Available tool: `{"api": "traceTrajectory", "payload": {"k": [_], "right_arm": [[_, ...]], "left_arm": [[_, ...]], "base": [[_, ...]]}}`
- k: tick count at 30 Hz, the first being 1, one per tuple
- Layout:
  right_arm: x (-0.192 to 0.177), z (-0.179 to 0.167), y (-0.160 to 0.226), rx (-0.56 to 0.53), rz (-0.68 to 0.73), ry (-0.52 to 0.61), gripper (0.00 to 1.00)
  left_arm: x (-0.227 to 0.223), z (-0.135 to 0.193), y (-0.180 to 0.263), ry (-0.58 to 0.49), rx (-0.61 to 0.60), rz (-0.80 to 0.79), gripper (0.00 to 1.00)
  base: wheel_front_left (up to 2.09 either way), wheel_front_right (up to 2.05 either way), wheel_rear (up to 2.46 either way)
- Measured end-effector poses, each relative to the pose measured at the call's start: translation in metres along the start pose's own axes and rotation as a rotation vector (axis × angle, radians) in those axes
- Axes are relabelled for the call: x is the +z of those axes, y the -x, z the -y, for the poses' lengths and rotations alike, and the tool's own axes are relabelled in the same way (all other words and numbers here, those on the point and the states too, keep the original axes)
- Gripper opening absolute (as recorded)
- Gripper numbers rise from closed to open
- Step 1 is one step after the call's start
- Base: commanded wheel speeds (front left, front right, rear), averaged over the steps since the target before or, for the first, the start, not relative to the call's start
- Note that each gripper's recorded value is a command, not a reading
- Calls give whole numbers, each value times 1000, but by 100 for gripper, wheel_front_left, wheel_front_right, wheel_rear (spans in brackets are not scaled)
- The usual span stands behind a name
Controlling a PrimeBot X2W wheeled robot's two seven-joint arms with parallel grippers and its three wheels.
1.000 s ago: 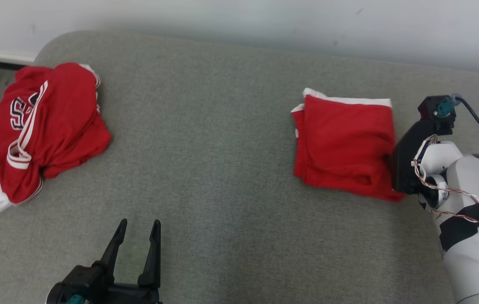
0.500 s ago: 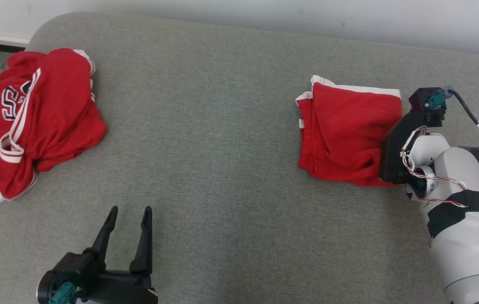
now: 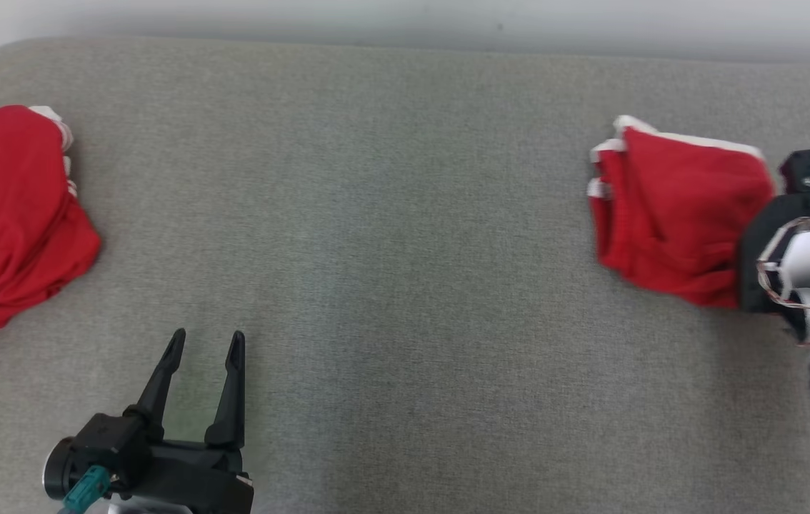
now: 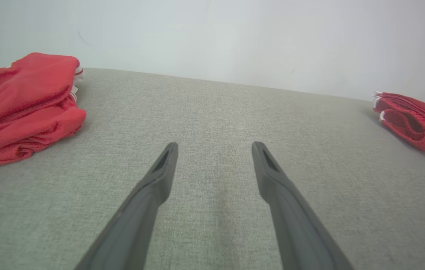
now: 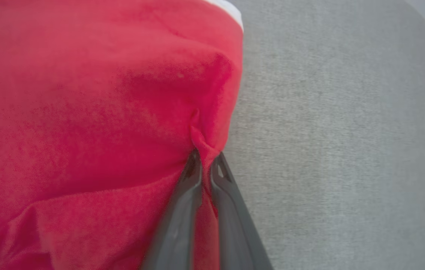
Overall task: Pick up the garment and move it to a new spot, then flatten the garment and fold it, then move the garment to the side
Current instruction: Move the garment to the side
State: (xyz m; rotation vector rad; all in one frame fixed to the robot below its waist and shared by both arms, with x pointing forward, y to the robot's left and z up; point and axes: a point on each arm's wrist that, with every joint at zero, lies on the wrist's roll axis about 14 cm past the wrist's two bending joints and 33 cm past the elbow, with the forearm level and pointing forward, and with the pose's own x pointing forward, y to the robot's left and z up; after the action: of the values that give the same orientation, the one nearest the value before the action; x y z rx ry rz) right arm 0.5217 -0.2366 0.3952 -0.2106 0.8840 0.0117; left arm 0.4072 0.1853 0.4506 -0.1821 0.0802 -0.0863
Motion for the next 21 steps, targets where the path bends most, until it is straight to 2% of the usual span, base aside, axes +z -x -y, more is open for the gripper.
{"api": "traceTrajectory", "payload": {"k": [10,14,17,21], "right_arm": [[-25,116,13,-260,-47,176,0],[-33,150,23,-324,-60,243,0],[-28,174,34,-374,-31,296,0],[-16,189,45,-407,35,330,0]], "left_arm": [[-2,13,-22,-3,-56,7,100],[-6,17,-26,-4,-74,-1,100],[-9,19,-28,-6,-84,-10,100],[-13,21,-31,-14,-103,-21,100]], "base": [[0,0,0],[0,0,0],[0,0,0],[0,0,0]]}}
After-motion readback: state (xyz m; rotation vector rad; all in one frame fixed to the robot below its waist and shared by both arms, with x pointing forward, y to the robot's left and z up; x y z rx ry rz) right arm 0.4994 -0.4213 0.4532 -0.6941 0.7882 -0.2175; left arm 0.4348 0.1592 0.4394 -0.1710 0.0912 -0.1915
